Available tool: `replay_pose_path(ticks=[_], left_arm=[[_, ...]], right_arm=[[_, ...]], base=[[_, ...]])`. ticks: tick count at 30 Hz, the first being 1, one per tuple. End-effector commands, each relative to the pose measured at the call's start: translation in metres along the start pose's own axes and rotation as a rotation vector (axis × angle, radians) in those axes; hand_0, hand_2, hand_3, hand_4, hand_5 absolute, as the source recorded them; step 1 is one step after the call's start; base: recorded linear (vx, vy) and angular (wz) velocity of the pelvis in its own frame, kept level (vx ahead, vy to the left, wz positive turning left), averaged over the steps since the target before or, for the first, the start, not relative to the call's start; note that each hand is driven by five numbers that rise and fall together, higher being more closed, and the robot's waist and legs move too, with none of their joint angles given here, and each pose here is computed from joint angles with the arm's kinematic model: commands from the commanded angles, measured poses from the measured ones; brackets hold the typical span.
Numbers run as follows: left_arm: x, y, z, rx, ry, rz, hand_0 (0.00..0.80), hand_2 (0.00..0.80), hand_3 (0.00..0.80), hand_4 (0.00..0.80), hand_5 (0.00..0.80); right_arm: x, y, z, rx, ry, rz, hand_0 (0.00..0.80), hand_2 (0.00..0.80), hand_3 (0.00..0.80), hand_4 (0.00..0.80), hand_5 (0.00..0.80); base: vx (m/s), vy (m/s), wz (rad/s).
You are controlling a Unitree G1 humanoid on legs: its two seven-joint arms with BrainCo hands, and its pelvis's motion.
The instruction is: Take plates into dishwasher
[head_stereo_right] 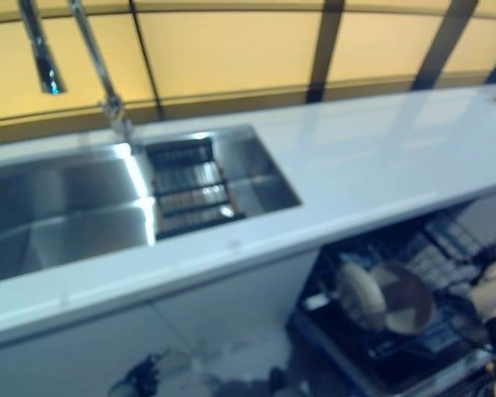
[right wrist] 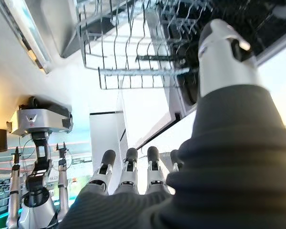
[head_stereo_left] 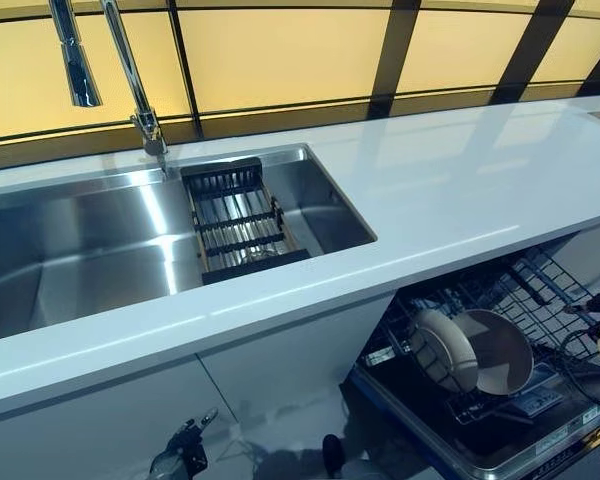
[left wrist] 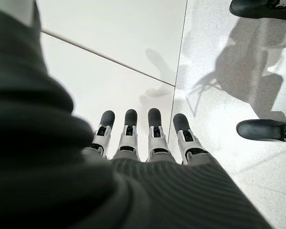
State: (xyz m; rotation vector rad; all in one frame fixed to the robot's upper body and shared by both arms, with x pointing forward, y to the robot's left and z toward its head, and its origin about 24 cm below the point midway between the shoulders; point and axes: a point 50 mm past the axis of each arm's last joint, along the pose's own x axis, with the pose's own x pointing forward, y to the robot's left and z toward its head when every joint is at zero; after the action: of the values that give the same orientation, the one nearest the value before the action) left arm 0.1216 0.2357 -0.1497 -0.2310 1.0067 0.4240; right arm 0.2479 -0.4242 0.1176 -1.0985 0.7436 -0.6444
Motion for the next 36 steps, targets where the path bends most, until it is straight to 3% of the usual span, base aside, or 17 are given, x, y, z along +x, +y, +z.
replay_pose_path(ticks=[1, 14, 22, 26, 27, 30, 36], left_arm=[[0.004, 0.015, 0.024, 0.01, -0.061, 0.061, 0.0, 0.0, 0.0, 0.0, 0.0], [0.003, 0.02, 0.024, -0.056, -0.074, 0.065, 0.0, 0.0, 0.0, 0.0, 0.0], [0.006, 0.019, 0.047, 0.121, -0.085, 0.05, 0.0, 0.0, 0.0, 0.0, 0.0], [0.005, 0.027, 0.056, 0.147, -0.111, 0.072, 0.0, 0.0, 0.0, 0.0, 0.0], [0.004, 0.036, 0.061, 0.13, -0.127, 0.113, 0.0, 0.0, 0.0, 0.0, 0.0], [0.003, 0.044, 0.071, 0.089, -0.143, 0.146, 0.0, 0.0, 0.0, 0.0, 0.0], [0.003, 0.043, 0.095, 0.092, -0.189, 0.141, 0.0, 0.0, 0.0, 0.0, 0.0]], right_arm=[[0.004, -0.029, -0.006, 0.025, 0.031, -0.102, 0.0, 0.0, 0.0, 0.0, 0.0], [0.002, 0.007, -0.082, 0.242, 0.254, -0.107, 0.0, 0.0, 0.0, 0.0, 0.0], [-0.026, 0.064, -0.164, 0.247, 0.422, 0.028, 0.0, 0.0, 0.0, 0.0, 0.0], [-0.033, 0.091, -0.157, 0.265, 0.408, 0.127, 0.0, 0.0, 0.0, 0.0, 0.0], [-0.038, 0.108, -0.156, 0.285, 0.429, 0.236, 0.0, 0.0, 0.0, 0.0, 0.0], [-0.054, 0.137, -0.17, 0.306, 0.493, 0.336, 0.0, 0.0, 0.0, 0.0, 0.0], [-0.064, 0.164, -0.169, 0.349, 0.584, 0.414, 0.0, 0.0, 0.0, 0.0, 0.0]], base=[[0.0, 0.0, 0.0], [-0.019, 0.047, 0.01], [-0.076, 0.137, 0.02], [-0.262, 0.073, -0.31], [-0.415, 0.052, -0.63], [-0.406, -0.01, -0.48], [-0.366, -0.223, -0.16]])
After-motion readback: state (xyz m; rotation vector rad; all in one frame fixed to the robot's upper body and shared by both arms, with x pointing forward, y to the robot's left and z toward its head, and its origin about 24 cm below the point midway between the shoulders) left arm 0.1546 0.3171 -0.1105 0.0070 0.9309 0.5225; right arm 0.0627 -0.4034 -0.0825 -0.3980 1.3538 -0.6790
